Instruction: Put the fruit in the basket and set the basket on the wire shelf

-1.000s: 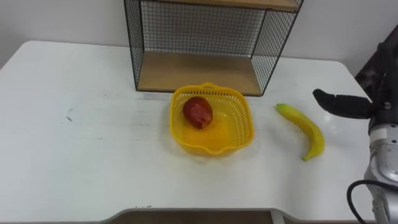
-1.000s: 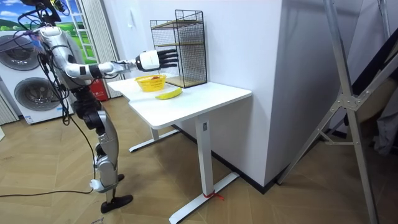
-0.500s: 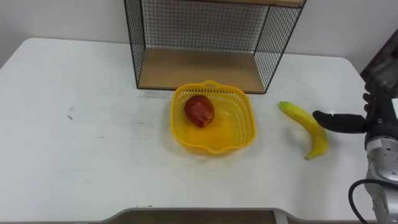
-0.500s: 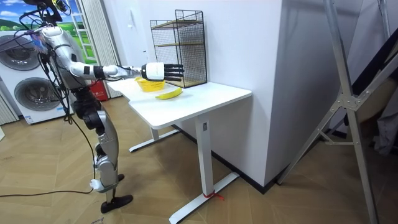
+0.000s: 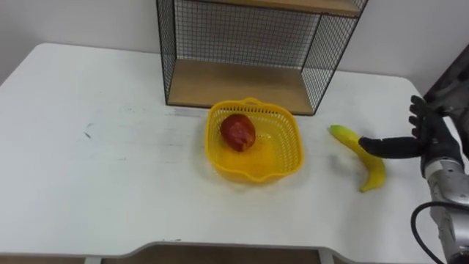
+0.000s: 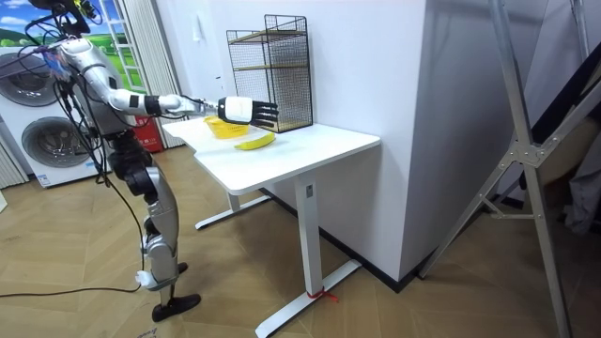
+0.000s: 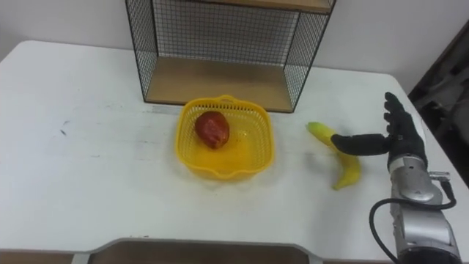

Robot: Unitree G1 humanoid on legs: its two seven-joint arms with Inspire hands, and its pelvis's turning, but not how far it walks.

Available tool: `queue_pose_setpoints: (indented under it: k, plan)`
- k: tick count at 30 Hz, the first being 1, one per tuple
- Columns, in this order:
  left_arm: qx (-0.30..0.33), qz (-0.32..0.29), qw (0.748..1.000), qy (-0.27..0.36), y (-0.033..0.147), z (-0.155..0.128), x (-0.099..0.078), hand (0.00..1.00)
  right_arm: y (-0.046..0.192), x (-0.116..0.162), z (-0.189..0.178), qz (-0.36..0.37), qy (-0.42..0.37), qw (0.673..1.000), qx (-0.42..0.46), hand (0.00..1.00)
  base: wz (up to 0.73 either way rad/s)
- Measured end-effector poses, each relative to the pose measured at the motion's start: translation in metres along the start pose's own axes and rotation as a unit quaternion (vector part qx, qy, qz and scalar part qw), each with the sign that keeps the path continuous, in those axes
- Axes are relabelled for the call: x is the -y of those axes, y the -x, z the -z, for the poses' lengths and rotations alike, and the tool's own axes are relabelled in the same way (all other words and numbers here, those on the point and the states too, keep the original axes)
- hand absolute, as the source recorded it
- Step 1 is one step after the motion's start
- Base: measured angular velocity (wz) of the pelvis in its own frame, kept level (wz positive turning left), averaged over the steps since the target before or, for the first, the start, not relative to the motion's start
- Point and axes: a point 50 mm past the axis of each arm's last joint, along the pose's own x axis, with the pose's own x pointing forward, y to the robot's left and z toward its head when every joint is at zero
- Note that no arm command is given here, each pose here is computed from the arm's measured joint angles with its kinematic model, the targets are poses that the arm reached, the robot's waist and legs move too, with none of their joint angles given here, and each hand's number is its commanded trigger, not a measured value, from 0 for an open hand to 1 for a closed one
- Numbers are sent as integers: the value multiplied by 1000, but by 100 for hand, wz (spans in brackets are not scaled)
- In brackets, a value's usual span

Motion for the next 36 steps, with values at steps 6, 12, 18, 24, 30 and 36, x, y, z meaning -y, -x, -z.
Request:
queue_pose_setpoints:
  k: [6,12,18,24,30,36]
  plan:
    - [4,-2,1000,0,0,-2,-1,0,0,-8,6,-44,55,997,-15,0,6]
    - [13,-8,1000,-4,0,-6,-6,0,1,-20,12,-95,105,989,-35,0,1]
    - [12,-7,1000,-10,-1,-9,-6,0,2,-20,25,-106,146,982,-61,0,1]
    - [11,-5,1000,-14,-1,-9,-6,0,3,-22,33,-120,149,978,-79,0,0]
    - [6,-4,1000,-14,-1,-6,-5,0,1,-21,41,-127,155,975,-100,0,0]
    - [1,-2,1000,-15,-1,-3,-4,0,0,-20,41,-127,156,974,-102,100,0]
